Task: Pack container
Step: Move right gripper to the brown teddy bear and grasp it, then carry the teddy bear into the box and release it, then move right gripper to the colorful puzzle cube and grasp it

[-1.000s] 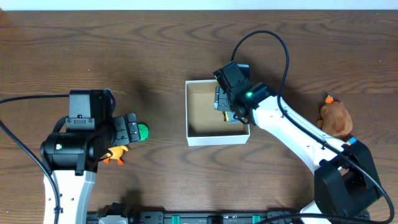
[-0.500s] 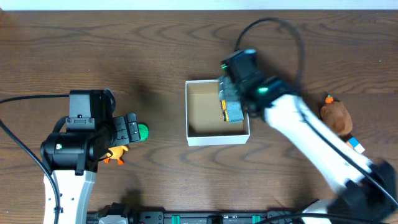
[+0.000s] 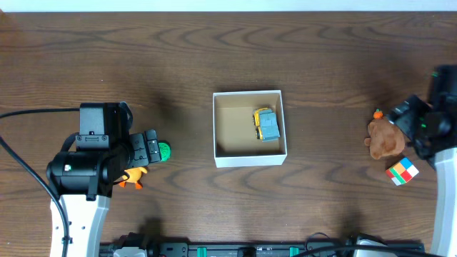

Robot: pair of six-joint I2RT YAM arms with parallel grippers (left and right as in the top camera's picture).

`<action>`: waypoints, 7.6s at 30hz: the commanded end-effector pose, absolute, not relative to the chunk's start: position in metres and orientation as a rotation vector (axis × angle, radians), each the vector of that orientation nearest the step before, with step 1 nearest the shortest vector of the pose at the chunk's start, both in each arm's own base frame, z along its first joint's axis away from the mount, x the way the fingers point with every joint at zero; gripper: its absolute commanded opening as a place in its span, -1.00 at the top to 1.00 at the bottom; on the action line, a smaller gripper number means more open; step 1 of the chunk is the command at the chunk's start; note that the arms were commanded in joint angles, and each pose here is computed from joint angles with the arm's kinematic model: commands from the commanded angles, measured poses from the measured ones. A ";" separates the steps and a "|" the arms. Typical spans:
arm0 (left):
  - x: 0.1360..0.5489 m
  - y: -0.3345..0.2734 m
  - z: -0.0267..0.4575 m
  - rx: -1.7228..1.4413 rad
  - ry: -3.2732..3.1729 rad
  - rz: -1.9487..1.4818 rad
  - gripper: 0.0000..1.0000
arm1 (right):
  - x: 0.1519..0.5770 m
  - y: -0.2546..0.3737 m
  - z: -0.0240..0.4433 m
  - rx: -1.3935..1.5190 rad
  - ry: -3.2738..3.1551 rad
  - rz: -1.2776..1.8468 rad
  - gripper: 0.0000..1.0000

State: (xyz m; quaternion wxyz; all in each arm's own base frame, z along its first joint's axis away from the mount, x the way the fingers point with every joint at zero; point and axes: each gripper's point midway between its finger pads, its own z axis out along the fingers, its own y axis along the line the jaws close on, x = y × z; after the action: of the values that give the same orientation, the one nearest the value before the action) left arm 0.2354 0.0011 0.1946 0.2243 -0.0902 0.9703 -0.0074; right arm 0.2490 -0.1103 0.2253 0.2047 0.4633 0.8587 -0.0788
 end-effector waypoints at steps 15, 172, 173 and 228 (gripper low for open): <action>0.238 0.002 0.199 -0.262 2.665 -0.020 -0.96 | 0.245 -0.127 0.096 1.277 2.583 -0.054 -0.98; 0.237 0.002 0.199 -0.262 2.665 -0.021 -0.96 | 0.240 -0.146 0.209 1.618 2.158 -0.349 -0.98; 0.237 0.002 0.199 -0.262 2.665 -0.021 -0.96 | 0.237 -0.153 0.201 1.643 2.164 -0.369 -0.98; 0.237 0.002 0.199 -0.262 2.666 -0.020 -0.96 | 0.226 -0.169 0.010 1.525 2.706 -0.194 -0.83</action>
State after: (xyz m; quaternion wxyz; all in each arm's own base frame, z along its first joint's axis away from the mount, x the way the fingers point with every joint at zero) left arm 0.2354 0.0010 0.1944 0.2239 -0.0901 0.9704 -0.0075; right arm 0.2286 -0.1688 0.0118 0.0187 0.4882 0.8703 -0.0631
